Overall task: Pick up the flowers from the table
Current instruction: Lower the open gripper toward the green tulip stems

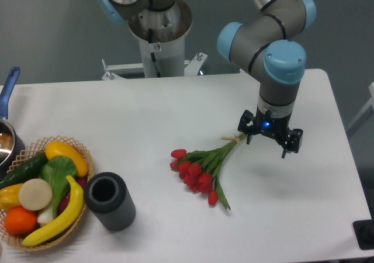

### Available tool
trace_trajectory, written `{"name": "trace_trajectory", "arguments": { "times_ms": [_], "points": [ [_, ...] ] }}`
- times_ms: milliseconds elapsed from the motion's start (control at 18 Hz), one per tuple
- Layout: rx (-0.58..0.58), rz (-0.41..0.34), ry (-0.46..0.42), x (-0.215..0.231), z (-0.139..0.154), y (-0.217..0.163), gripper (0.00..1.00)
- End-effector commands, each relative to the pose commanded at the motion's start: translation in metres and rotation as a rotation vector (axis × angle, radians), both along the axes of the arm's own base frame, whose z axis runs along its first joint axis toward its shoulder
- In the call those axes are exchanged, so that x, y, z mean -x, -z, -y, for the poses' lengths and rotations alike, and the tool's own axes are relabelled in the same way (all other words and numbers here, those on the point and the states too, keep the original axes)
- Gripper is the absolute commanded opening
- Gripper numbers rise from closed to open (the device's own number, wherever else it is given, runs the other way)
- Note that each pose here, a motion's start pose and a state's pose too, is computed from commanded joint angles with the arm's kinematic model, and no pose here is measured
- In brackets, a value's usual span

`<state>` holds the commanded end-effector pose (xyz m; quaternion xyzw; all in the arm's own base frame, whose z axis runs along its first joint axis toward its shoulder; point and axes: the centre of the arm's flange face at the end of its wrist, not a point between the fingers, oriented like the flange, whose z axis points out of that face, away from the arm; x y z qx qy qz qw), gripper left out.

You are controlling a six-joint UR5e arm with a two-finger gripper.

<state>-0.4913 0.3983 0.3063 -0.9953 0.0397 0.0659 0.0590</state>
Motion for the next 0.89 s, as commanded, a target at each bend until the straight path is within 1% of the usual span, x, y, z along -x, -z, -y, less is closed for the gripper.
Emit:
{"name": "trace_trajectory", "arguments": {
  "times_ms": [222, 333, 500, 667, 833, 889],
  "points": [
    [0.008, 0.016, 0.003, -0.009, 0.003, 0.01, 1.0],
    [0.002, 0.01, 0.0, -0.015, 0.004, 0.018, 1.0],
    [-0.009, -0.019, 0.023, -0.045, 0.0, 0.04, 1.0],
    [0.0, -0.005, 0.035, -0.057, 0.003, 0.048, 1.0],
    [0.011, 0.012, 0.045, -0.059, 0.0, 0.059, 1.0],
    [0.018, 0.025, 0.056, -0.062, -0.005, 0.068, 1.0]
  ]
}}
